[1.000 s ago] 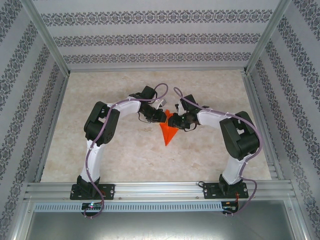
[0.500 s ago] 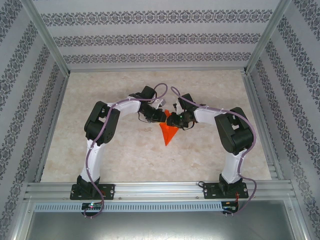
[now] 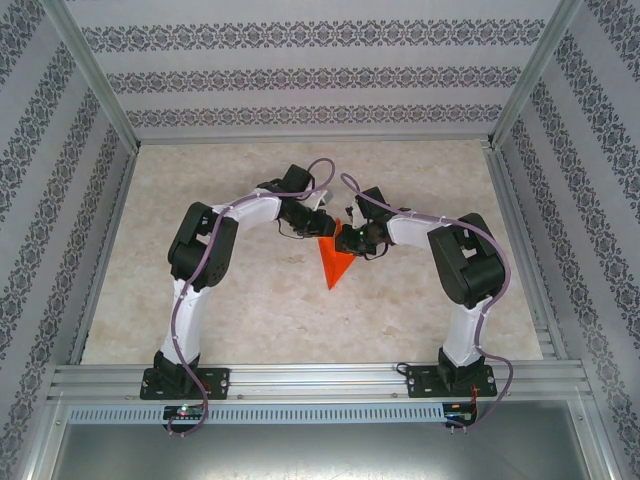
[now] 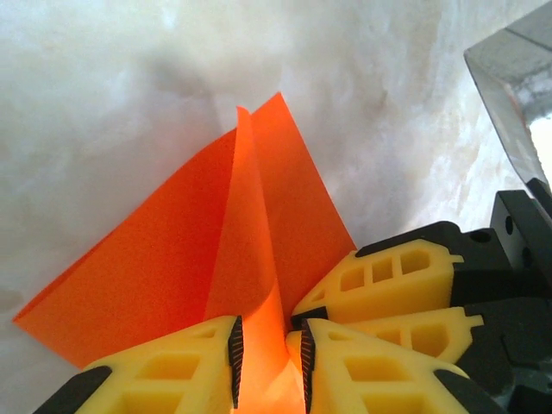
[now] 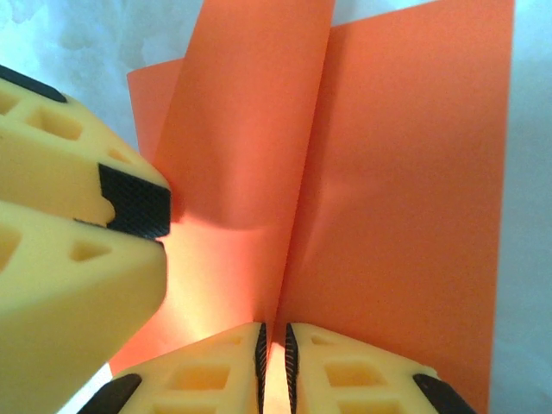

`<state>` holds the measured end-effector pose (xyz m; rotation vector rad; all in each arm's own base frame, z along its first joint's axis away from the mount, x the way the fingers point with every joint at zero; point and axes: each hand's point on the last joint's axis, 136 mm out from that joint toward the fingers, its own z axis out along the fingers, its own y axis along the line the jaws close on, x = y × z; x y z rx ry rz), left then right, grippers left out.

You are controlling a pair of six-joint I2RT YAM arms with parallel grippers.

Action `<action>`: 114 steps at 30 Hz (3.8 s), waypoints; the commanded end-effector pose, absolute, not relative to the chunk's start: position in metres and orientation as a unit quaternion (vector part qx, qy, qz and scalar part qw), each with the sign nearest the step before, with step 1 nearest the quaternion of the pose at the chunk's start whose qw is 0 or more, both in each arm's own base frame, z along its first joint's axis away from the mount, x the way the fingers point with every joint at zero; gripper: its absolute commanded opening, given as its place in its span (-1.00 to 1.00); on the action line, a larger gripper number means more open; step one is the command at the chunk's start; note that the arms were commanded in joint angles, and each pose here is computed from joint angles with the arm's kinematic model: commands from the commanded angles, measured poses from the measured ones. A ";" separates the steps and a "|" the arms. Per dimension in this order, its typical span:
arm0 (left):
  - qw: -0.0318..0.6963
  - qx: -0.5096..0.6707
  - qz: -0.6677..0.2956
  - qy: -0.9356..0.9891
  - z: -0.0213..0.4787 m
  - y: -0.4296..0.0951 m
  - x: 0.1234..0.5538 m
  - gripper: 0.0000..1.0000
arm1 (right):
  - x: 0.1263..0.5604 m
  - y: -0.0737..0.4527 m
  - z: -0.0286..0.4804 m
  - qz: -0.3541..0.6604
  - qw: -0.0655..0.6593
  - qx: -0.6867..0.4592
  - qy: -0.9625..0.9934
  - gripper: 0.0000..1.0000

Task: Fold a paper plane with a square sheet of paper (pick it up from the middle)
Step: Fourth fold the wing at the center of the table.

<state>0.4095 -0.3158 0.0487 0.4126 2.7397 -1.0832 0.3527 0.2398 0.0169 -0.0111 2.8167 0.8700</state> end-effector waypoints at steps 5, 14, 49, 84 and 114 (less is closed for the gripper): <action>0.147 0.126 -0.317 0.929 0.103 -0.287 0.410 -0.34 | 0.335 0.229 -0.016 0.254 0.062 0.000 0.965 -0.65; 0.128 0.098 -0.338 0.927 0.094 -0.287 0.357 -0.27 | 0.334 0.232 -0.017 0.256 0.059 0.002 0.965 -0.65; 0.085 0.121 -0.295 0.944 0.028 -0.322 0.313 -0.49 | 0.330 0.229 -0.017 0.257 0.055 0.008 0.965 -0.67; 0.033 0.129 -0.348 0.928 0.015 -0.309 0.313 -0.82 | 0.344 0.237 0.048 0.328 0.119 0.001 0.937 -0.57; -0.012 0.195 -0.383 0.903 0.026 -0.320 0.321 -0.77 | 0.402 0.230 0.066 0.356 0.154 -0.025 0.922 -0.39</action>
